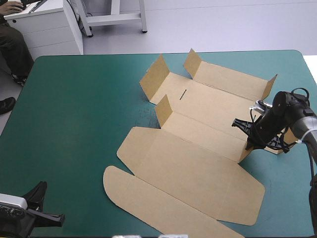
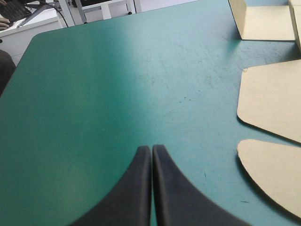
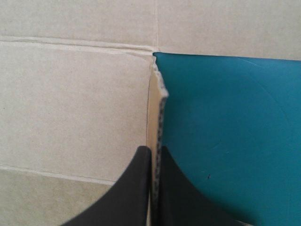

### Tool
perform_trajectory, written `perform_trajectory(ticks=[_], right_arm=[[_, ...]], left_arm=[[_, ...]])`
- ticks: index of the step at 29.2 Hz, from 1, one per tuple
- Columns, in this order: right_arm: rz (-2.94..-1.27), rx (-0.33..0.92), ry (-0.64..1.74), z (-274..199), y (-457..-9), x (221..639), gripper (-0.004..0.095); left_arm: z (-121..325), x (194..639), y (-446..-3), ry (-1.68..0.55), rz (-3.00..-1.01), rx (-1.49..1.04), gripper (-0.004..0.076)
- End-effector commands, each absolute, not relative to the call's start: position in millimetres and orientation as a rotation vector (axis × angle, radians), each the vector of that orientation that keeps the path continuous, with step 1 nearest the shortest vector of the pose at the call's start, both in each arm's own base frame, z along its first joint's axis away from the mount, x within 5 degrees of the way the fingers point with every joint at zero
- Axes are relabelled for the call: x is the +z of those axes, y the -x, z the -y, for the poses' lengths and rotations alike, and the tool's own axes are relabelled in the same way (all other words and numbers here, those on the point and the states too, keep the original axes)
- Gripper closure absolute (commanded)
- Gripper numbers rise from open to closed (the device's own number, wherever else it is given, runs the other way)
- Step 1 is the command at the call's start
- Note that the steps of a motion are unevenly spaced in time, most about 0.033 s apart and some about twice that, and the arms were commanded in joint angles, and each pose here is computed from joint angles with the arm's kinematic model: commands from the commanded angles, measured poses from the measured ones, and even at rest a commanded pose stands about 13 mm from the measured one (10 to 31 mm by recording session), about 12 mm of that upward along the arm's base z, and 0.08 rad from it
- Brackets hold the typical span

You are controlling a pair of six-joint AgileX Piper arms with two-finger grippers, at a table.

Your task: Fold the box

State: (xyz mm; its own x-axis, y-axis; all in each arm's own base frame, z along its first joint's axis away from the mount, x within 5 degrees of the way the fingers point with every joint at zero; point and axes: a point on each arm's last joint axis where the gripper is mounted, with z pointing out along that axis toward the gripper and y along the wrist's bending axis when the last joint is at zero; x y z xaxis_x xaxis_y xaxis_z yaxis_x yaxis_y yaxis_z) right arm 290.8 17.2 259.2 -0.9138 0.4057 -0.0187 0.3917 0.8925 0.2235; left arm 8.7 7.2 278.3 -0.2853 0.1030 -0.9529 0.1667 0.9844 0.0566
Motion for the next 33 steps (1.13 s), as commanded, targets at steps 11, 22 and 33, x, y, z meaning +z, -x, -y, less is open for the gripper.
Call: perform_trajectory(ticks=[11,22,33], right_arm=[[-2.930,0.318,-0.409,-16,-294,278,0.0927],[-2.887,0.150,0.231,-30,-347,311,0.0926],[-2.396,-0.001,1.178,-134,-416,338,0.0927]], left_arm=[[-8,293,-4,-0.183,-1.752,-0.079,0.0734],[-8,293,-4,-0.188,-1.752,-0.075,0.0734],[-8,293,-4,-0.188,-1.752,-0.075,0.0734]])
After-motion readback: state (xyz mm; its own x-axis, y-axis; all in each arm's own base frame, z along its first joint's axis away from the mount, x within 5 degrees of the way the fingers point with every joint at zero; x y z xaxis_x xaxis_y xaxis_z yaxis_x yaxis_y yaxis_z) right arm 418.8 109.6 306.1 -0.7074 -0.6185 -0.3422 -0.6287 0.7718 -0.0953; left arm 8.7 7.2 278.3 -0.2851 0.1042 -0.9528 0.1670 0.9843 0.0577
